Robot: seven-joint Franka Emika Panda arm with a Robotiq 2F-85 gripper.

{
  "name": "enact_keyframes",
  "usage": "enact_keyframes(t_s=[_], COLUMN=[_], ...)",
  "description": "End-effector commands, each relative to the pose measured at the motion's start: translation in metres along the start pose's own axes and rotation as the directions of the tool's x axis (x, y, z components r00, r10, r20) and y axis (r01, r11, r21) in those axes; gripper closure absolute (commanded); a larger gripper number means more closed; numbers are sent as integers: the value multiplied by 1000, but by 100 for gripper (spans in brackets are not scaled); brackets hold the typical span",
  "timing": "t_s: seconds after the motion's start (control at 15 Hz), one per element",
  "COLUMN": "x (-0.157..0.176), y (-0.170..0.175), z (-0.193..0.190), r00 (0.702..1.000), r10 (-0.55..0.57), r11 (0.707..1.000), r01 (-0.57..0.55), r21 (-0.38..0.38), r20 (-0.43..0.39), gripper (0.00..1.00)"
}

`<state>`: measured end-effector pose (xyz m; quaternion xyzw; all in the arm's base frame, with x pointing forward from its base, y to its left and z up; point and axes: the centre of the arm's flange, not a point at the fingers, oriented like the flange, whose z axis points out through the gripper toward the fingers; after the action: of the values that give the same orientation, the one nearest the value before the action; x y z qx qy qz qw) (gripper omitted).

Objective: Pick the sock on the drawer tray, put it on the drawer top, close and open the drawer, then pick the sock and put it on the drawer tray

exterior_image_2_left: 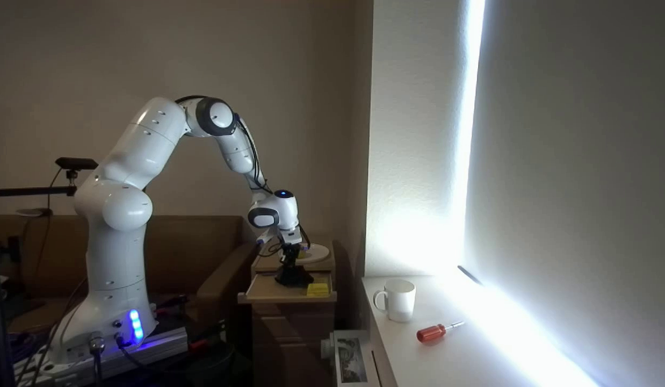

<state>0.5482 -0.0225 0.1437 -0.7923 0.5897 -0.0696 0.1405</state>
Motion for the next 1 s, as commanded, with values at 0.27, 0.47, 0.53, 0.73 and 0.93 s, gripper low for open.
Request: enact_keyframes(t_s=[0.27,0.47,0.53,0.73,0.93], x=[-43,-47,-46,-42,-46], y=[22,19,16,6,-4], z=[49,45,38,8,-36], r00=[975,972,978,990,988], r10=[-7,7,4,-29,-71], r11=[988,982,979,978,977], r01=[42,38,38,57,96], r21=[-151,-187,-200,-203,-190], r20=[223,233,209,140,135], gripper=[99,66,58,38,16])
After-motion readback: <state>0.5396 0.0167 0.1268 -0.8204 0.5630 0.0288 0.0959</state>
